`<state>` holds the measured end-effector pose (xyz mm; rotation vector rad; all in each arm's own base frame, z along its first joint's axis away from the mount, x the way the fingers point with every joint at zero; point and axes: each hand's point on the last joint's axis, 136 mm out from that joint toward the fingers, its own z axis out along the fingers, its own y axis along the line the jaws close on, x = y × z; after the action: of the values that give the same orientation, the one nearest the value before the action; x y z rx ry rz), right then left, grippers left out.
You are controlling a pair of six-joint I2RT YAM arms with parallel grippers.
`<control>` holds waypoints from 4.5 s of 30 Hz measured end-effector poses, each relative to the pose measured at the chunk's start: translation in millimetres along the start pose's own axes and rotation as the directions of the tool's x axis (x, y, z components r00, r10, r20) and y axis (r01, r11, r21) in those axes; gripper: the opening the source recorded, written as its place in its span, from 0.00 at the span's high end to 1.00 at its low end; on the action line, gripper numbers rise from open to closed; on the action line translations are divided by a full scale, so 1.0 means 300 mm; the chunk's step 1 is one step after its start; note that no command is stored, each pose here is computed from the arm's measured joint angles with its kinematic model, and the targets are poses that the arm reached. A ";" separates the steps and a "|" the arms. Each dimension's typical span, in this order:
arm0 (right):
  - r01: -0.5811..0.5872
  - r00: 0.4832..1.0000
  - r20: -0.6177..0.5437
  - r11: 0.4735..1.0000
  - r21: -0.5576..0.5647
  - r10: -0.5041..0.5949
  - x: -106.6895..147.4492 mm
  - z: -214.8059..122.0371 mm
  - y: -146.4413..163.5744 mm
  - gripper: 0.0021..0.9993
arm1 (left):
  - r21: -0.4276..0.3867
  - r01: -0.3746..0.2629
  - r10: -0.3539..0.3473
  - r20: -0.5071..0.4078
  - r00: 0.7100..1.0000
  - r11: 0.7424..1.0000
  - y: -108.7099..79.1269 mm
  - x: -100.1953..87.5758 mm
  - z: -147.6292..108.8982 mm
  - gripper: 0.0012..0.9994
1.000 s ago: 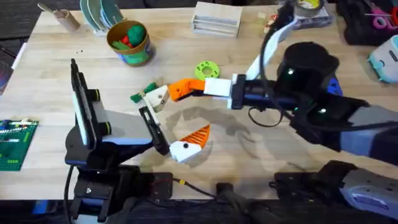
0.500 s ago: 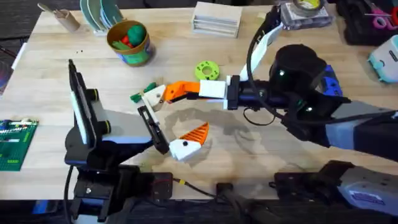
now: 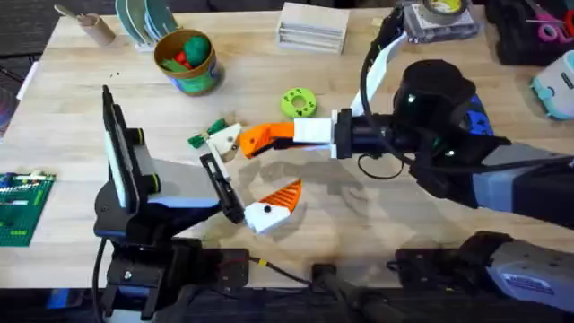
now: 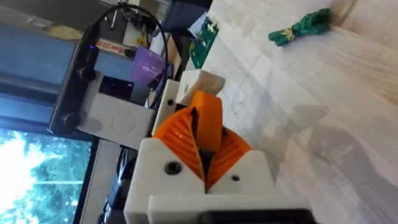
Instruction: Pick up the gripper from the table and insert it into the empty holder that is missing its gripper. Then pick up a screw, insert it into the mounting hole, and use the screwdriver to tighten it. Finally, clean up the table by picking up the vegetable and placing it into the bucket.
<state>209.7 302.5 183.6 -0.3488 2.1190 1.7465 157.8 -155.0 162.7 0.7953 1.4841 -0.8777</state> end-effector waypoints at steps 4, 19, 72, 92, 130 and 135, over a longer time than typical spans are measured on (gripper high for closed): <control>-0.004 1.000 -0.029 1.000 -0.018 0.004 0.015 -0.003 0.008 0.99 | 0.000 0.006 -0.006 -0.003 1.000 1.000 0.000 0.004 0.000 0.01; -0.028 0.999 -0.037 1.000 -0.006 0.028 0.018 0.026 -0.051 0.99 | -0.011 0.007 -0.007 -0.004 1.000 1.000 0.007 0.004 0.000 0.01; -0.017 0.994 0.111 1.000 0.012 0.016 -0.015 0.167 -0.039 0.99 | -0.074 0.015 -0.015 0.001 1.000 0.997 0.044 0.001 -0.003 0.01; 0.030 0.996 0.089 1.000 0.005 -0.030 -0.043 0.259 -0.035 0.99 | -0.183 0.014 -0.012 0.011 1.000 0.983 0.109 -0.006 -0.016 0.01; -0.039 0.955 0.297 0.991 0.131 -0.001 -0.383 -0.005 -0.251 0.01 | -0.002 0.012 -0.012 -0.005 1.000 1.000 0.001 0.006 0.000 0.01; 0.029 0.959 0.263 0.961 0.276 -0.105 -0.454 -0.014 -0.301 0.01 | -0.002 0.012 -0.012 -0.005 1.000 1.000 0.001 0.006 0.000 0.01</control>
<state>369.3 274.2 163.2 -0.0935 2.0762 1.3541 158.0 -154.8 161.0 0.7890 1.4952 -0.8835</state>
